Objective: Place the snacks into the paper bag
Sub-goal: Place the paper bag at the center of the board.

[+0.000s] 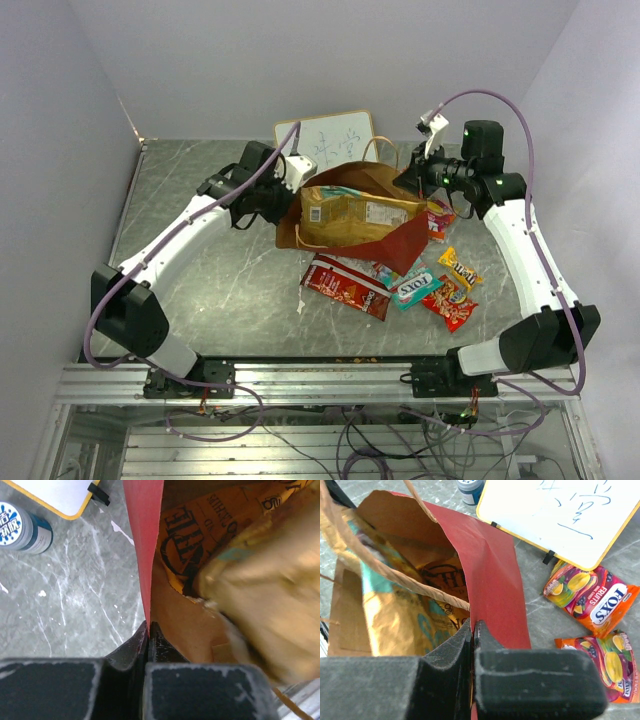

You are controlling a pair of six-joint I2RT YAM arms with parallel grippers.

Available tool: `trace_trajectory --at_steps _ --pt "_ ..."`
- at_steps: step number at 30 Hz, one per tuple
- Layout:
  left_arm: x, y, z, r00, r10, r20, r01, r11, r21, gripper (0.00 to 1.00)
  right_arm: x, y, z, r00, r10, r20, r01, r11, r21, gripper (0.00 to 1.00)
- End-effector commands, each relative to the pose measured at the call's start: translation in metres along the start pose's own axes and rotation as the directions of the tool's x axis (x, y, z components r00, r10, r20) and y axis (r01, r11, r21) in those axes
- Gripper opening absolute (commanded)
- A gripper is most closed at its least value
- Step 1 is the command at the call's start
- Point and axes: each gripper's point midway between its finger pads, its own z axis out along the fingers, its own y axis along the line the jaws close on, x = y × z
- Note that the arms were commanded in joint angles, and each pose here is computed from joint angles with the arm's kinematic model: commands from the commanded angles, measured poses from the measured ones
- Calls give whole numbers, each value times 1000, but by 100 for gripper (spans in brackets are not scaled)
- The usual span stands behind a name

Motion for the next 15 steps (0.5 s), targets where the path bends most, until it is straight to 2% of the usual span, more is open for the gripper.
trace_trajectory --at_steps 1,6,11,15 --pt "-25 0 -43 992 -114 59 114 993 0 7 -23 -1 -4 998 -52 43 52 998 -17 0" --pt "-29 10 -69 971 -232 52 230 972 45 7 -27 -16 5 998 -50 29 50 999 17 0" --pt "-24 23 -85 914 -400 64 386 908 159 7 -24 -28 14 999 -41 -2 41 998 40 0" --pt "-21 29 -87 887 -457 65 439 878 188 7 -16 -34 24 999 -22 -36 23 999 27 0"
